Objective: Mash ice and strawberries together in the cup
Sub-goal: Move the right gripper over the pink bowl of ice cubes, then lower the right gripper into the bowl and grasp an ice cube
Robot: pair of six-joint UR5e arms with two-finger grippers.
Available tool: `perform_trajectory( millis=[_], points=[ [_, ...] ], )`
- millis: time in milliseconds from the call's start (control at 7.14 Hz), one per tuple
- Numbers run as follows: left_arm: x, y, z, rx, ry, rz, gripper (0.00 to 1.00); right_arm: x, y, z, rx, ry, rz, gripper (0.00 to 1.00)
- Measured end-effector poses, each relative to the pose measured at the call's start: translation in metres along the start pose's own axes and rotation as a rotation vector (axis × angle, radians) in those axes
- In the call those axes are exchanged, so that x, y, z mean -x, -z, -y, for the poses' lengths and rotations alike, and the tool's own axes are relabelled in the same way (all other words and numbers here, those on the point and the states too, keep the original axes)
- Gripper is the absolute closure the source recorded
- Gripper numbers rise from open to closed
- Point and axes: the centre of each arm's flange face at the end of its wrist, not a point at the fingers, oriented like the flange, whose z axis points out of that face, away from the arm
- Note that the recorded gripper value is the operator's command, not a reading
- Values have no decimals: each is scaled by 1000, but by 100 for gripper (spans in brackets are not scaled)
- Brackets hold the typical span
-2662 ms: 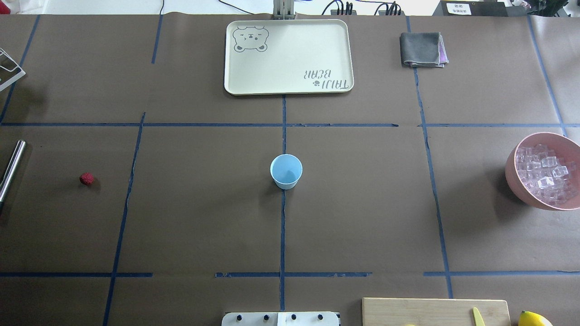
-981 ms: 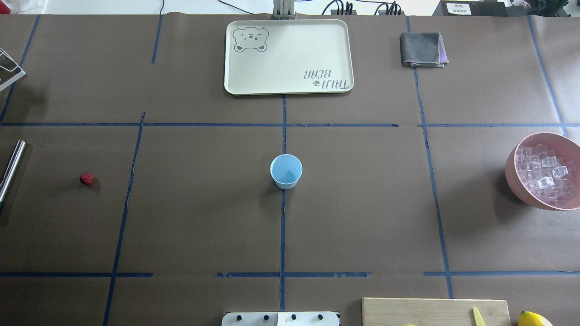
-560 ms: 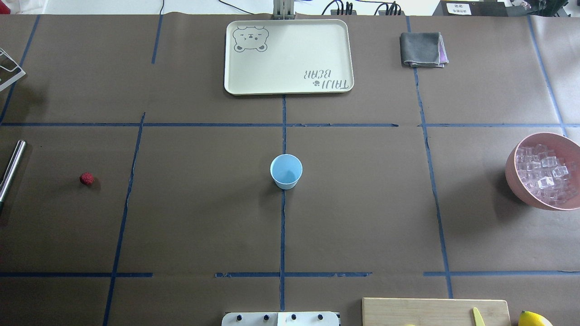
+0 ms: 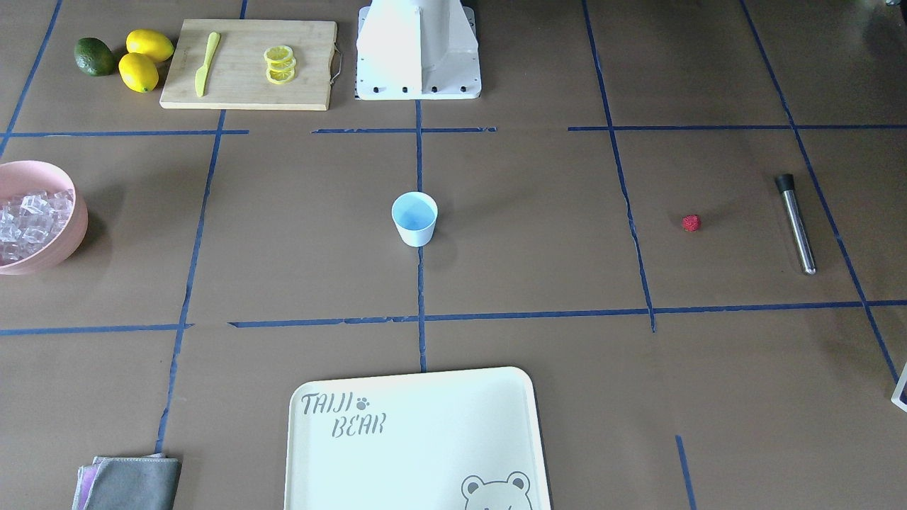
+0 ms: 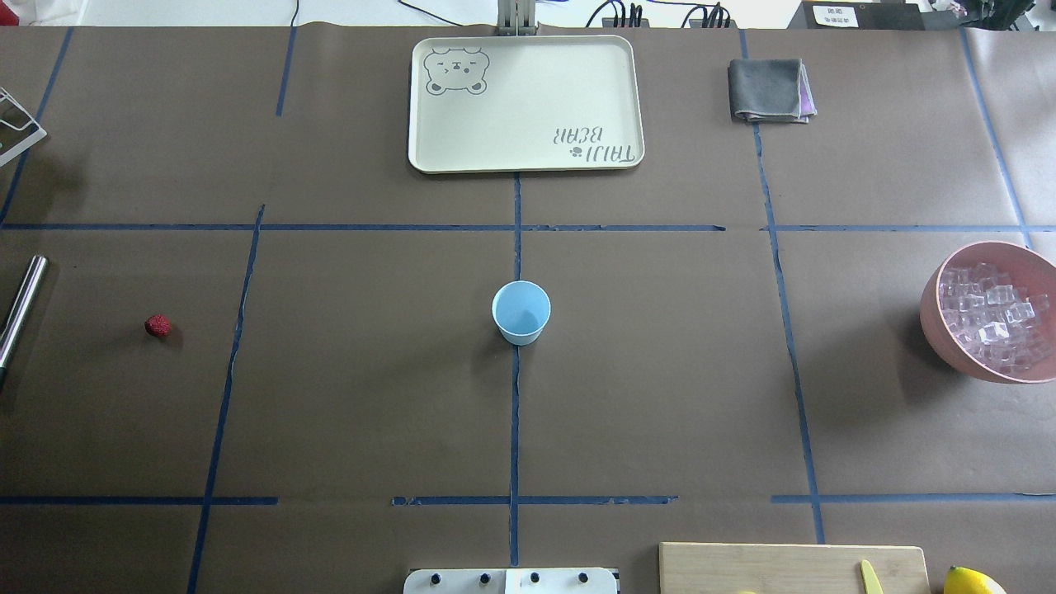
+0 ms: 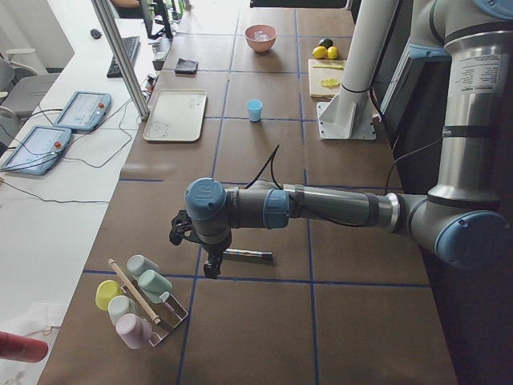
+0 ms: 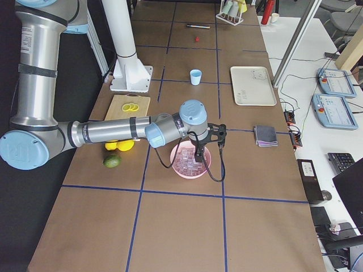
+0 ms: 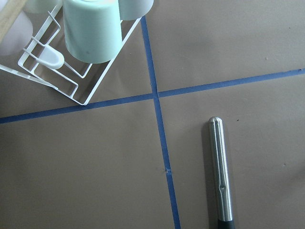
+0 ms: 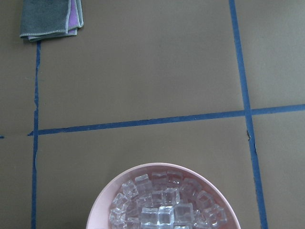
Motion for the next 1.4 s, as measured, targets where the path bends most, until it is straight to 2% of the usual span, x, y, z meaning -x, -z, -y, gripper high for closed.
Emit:
perform_trajectory(
  millis=[140,280,560,700,981,1401],
  points=[
    [1,-1,-2,2,3,-3,0,12,-10,-13,27,-11,-6,3],
    [1,-2,-3,3,3,-6,0,23,-21,-28,47,-12,-32,10],
    [1,-3,-3,3,3,-10,0,31,-50,-50,73,13,-121,12],
    [1,-2,-3,2,2,-11,0,33,-64,-57,95,29,-144,12],
    [0,-1,-1,0,-1,-12,0,32,-89,-63,140,43,-164,12],
    [-1,-1,1,-2,-4,-11,0,33,-114,-51,162,56,-168,13]
  ],
)
